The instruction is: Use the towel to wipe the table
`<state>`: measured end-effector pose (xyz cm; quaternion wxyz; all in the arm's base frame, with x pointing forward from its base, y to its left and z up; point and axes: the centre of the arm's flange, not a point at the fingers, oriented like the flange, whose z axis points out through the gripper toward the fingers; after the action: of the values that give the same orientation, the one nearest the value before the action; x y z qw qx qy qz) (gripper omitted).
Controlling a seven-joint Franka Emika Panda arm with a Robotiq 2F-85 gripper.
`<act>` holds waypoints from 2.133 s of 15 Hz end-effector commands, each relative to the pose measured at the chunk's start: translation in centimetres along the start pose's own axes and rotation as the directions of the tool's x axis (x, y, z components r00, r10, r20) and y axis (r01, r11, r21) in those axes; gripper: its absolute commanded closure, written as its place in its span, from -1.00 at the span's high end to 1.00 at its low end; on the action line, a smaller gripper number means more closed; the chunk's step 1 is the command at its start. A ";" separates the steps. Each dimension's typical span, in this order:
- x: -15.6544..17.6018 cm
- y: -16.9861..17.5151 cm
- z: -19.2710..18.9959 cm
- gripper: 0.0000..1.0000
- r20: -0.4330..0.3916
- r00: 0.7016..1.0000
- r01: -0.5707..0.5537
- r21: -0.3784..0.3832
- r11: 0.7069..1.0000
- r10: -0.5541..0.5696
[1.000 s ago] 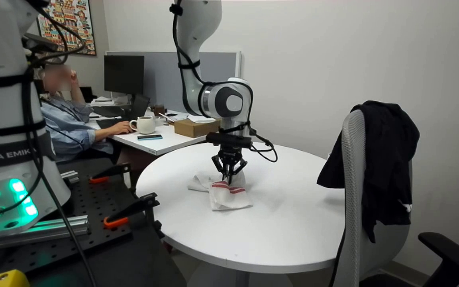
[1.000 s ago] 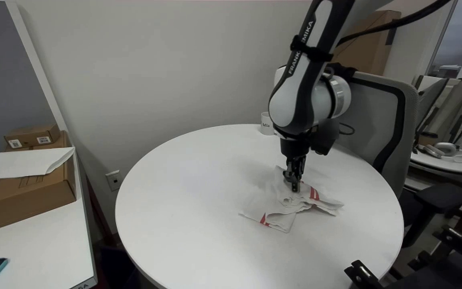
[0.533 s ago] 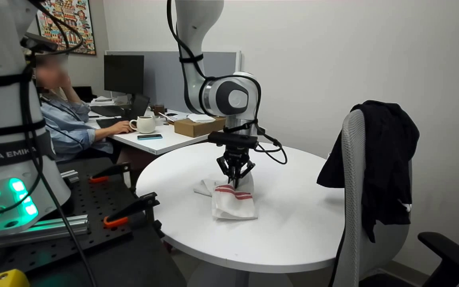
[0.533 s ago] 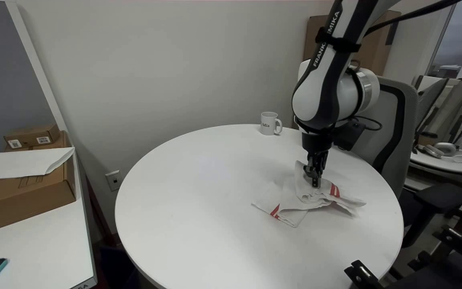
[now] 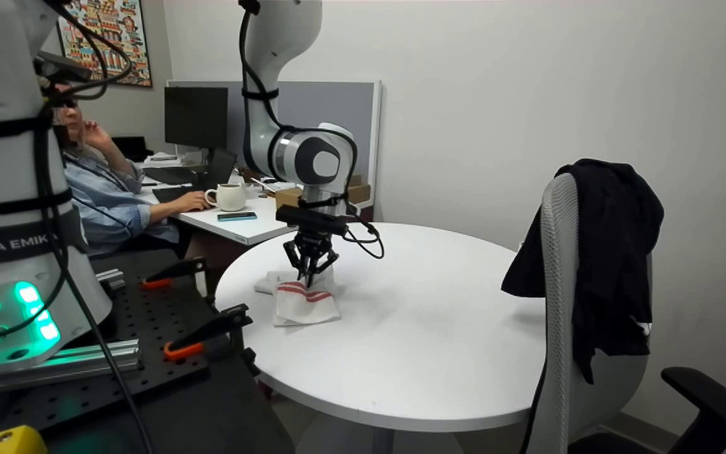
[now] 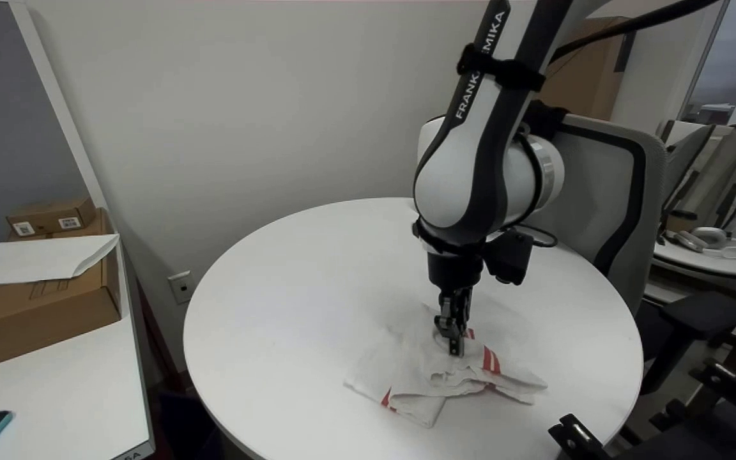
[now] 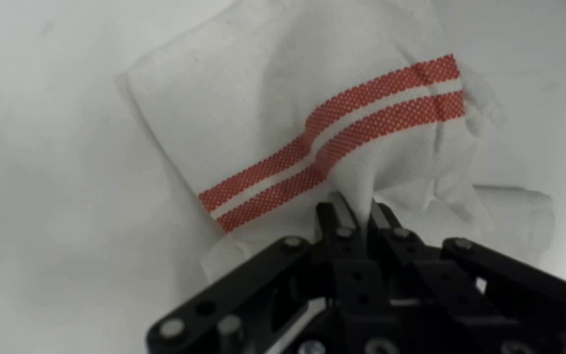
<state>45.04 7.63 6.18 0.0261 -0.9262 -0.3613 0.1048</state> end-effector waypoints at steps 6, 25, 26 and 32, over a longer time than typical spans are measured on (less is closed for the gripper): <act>4.1 0.5 0.3 -0.96 -0.103 0.993 -0.054 -0.041 0.998 0.049; -12.5 10.8 -1.6 -0.96 -0.108 0.908 -0.415 -0.091 0.905 0.405; -11.7 8.8 -0.6 -0.96 -0.087 0.923 -0.380 -0.071 0.922 0.374; -4.9 -1.1 2.1 -0.96 -0.078 0.969 -0.229 0.053 0.972 0.233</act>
<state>40.49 0.48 5.54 0.0227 -0.9669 -0.2368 0.0919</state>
